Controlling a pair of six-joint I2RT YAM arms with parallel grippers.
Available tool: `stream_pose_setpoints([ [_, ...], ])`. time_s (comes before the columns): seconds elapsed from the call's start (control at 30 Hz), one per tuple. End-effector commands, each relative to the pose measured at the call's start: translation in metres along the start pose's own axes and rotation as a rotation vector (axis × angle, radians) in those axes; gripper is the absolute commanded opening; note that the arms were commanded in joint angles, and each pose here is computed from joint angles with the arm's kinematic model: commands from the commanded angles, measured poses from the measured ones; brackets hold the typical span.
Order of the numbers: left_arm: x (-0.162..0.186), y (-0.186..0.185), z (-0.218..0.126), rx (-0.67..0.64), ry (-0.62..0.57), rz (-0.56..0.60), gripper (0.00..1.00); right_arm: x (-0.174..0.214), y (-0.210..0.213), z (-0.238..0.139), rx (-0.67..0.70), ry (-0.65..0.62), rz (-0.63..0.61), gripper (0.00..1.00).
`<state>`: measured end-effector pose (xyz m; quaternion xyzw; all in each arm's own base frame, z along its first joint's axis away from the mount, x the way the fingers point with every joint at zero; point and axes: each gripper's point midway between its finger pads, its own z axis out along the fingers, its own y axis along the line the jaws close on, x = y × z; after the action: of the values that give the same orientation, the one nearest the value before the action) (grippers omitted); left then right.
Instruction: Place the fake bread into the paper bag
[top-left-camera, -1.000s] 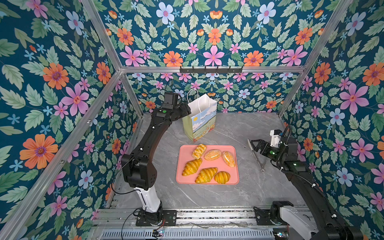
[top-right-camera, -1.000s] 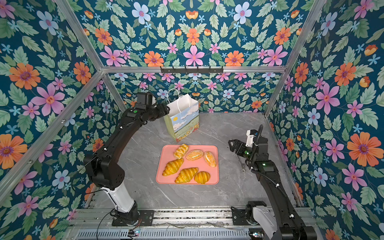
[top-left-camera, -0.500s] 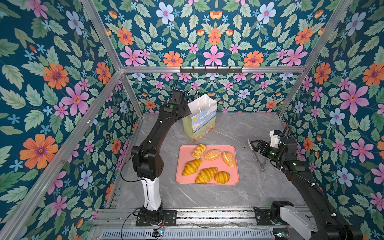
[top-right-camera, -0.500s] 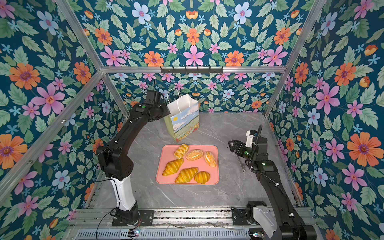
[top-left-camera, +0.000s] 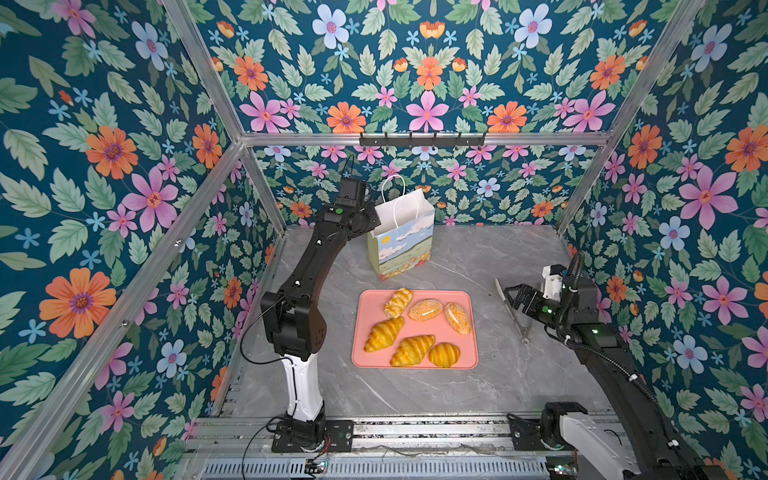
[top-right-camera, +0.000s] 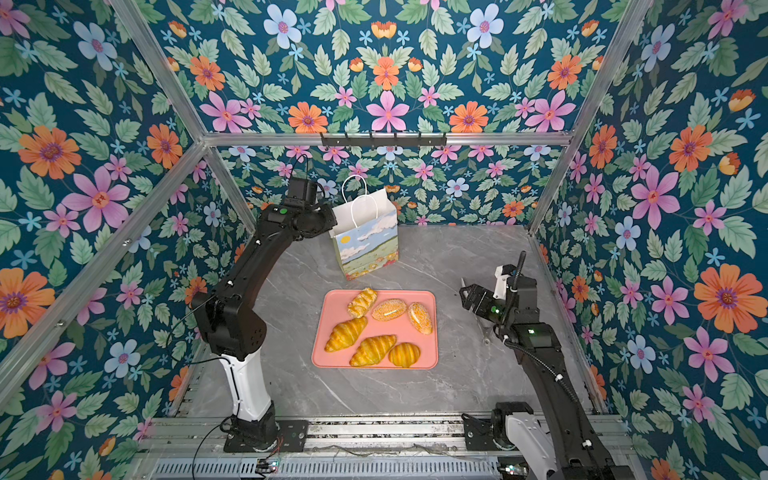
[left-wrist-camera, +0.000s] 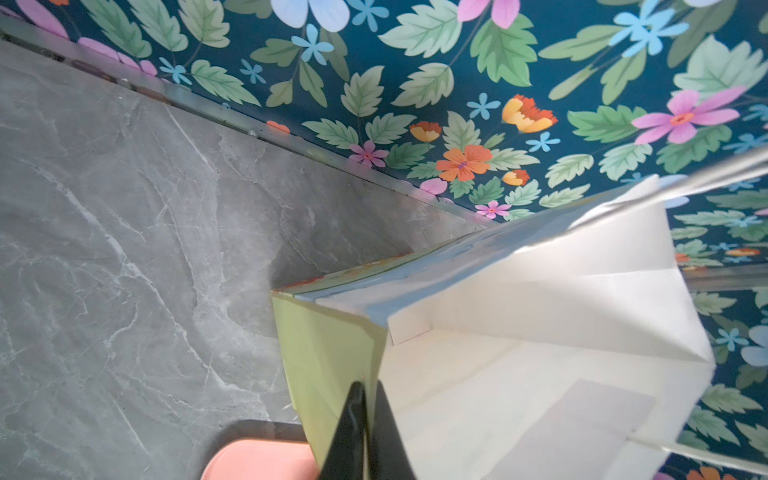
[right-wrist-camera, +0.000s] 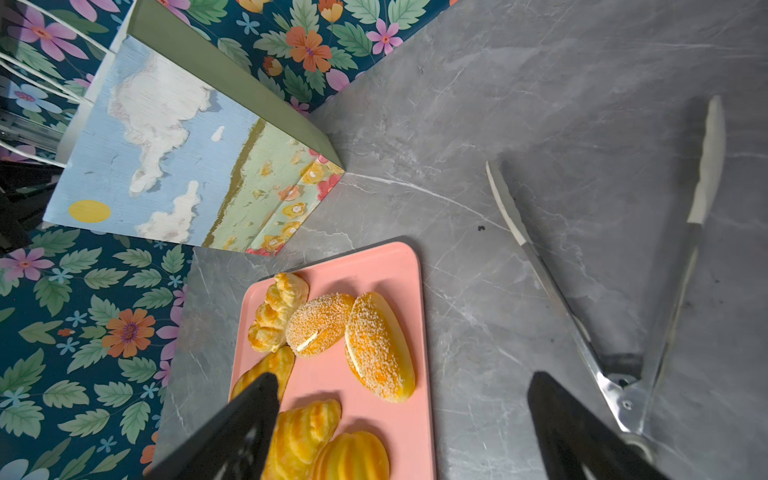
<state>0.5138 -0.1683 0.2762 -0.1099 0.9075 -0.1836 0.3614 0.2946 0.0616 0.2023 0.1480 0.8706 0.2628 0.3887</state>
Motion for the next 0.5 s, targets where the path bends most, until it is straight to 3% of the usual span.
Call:
stream_pose_setpoints([
  [0.0,0.001,-0.003,-0.005,0.056,0.032,0.055,0.05,0.017,-0.013,-0.007,0.072,0.062,0.017,0.94],
  [0.27,0.001,-0.01,-0.013,0.228,0.092,0.09,0.01,0.05,-0.073,-0.014,0.388,0.191,0.065,0.92],
  [0.47,0.001,-0.009,-0.003,0.284,0.119,0.116,0.0,0.054,-0.081,-0.006,0.42,0.205,0.109,0.9],
])
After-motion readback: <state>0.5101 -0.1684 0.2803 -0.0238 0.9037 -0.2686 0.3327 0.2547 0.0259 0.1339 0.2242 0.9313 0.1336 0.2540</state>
